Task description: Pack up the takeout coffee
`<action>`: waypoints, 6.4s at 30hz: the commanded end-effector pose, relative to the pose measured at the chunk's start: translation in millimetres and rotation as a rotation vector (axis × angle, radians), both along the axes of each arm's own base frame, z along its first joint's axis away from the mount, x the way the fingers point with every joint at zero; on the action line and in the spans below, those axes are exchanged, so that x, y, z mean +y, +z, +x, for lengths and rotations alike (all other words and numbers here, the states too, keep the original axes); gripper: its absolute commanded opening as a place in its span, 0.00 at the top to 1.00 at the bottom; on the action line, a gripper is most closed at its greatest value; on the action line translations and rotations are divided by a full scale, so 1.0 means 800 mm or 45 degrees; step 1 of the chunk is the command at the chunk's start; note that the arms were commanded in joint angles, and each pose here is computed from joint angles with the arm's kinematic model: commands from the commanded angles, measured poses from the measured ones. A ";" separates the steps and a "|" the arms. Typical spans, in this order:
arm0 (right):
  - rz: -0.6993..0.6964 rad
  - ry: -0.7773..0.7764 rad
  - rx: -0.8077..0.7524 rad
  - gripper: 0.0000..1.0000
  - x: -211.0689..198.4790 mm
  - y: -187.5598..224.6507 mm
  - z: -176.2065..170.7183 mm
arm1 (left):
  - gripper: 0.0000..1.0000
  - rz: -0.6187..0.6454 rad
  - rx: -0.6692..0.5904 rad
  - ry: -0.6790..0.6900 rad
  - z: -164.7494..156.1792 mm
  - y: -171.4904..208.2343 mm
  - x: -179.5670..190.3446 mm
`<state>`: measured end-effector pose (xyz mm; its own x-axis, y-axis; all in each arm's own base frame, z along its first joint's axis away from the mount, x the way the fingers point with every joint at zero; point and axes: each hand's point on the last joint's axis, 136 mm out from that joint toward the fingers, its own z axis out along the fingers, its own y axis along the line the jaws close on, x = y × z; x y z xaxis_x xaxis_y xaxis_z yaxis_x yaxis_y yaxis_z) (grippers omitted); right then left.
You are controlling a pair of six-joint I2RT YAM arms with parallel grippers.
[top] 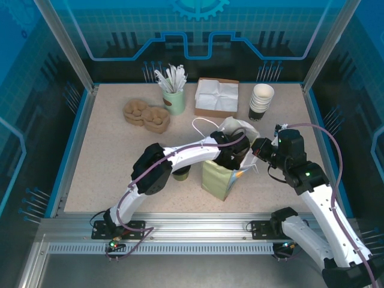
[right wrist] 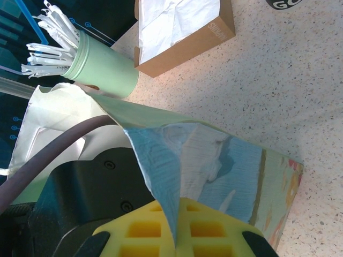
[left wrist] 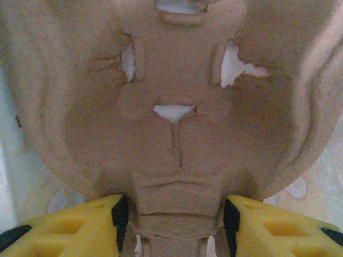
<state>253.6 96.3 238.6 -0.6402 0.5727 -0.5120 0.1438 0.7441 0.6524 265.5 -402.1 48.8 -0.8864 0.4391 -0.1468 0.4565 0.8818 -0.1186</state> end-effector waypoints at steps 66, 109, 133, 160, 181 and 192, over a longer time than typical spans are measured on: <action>0.103 0.322 -0.067 1.00 0.024 0.048 0.056 | 0.38 -0.531 -0.870 0.401 0.059 0.350 0.215; -0.193 0.250 -0.108 0.40 -0.055 0.111 0.040 | 0.10 -0.162 -0.547 0.345 -0.040 0.119 0.246; -0.110 0.259 -0.064 0.40 -0.051 0.092 0.051 | 0.26 -0.110 -0.525 0.350 -0.026 0.101 0.233; -0.052 0.298 -0.065 0.40 -0.048 0.092 0.052 | 0.19 -0.079 -0.553 0.400 -0.017 0.111 0.236; -0.030 0.305 -0.052 0.40 -0.053 0.094 0.054 | 0.22 0.042 -0.407 0.395 -0.026 0.085 0.241; -0.022 0.324 -0.041 0.40 -0.052 0.095 0.055 | 0.21 0.099 -0.279 0.376 -0.040 0.069 0.239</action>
<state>298.3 56.1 305.9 -0.7489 0.3914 -0.5348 -0.0512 0.7703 0.6356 250.8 -219.1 122.6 -0.8839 0.1742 -0.4340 0.1904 0.9817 0.0061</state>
